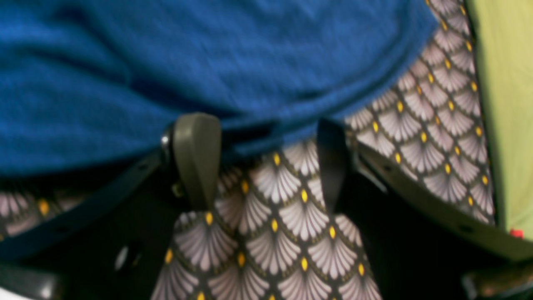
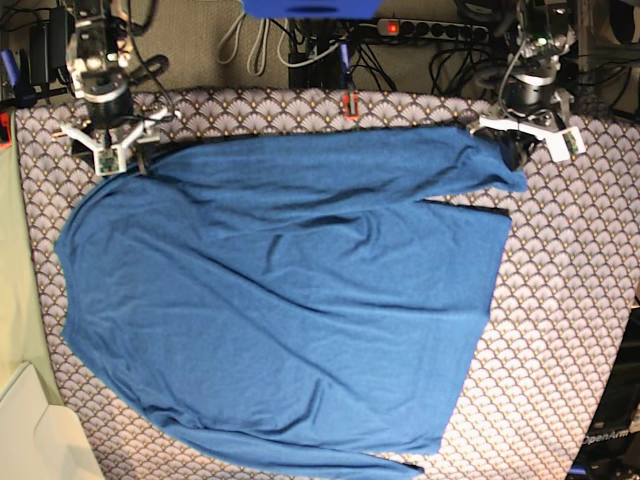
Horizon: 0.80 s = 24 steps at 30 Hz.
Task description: Fold the T-shirt properly
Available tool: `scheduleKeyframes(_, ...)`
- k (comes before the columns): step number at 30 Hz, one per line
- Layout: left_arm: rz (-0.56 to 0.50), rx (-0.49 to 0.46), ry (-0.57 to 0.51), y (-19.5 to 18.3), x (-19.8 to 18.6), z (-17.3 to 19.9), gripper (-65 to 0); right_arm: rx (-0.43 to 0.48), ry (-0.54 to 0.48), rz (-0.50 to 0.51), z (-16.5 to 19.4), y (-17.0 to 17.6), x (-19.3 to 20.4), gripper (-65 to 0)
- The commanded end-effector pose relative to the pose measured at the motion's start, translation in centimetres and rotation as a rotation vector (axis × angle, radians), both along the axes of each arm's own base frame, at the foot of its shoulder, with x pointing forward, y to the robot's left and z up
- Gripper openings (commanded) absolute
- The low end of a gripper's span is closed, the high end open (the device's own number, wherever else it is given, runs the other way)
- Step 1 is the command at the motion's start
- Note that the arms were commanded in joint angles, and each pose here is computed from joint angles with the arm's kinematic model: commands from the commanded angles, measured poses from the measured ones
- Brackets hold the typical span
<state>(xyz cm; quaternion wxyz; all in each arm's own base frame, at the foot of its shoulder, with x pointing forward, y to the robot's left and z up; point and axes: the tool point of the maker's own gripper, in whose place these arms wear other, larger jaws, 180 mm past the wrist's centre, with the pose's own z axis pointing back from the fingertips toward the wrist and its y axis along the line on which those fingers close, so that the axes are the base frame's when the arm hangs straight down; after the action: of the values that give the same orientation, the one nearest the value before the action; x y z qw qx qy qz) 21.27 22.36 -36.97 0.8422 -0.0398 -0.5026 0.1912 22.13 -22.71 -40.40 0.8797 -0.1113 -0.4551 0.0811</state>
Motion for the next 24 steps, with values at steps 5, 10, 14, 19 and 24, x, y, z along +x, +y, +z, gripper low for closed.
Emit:
scheduleKeyframes(5,-0.004,0.015,-0.038,0.2,0.3,1.1,-64.6,0.007,-0.024,-0.026,0.8,-0.2,0.8,-27.0)
scheduleKeyframes(10,-0.004,0.015,-0.038,0.2,0.3,1.1,-64.6,0.023,0.003,-0.104,0.7,-1.2,1.6,-26.9)
scheduleKeyframes(14,-0.004,0.015,-0.038,0.2,0.3,1.1,-64.6,0.028,0.013,-0.113,0.6,-1.2,1.8,-26.9)
scheduleKeyframes(19,-0.004,0.014,-0.036,0.2,0.3,1.0,-64.6,0.035,0.018,-0.116,0.4,-1.0,1.7,-26.9)
scheduleKeyframes(24,-0.006,0.014,-0.038,0.1,0.3,1.0,-64.6,0.048,0.083,-0.134,-2.0,-1.1,0.5,-27.1)
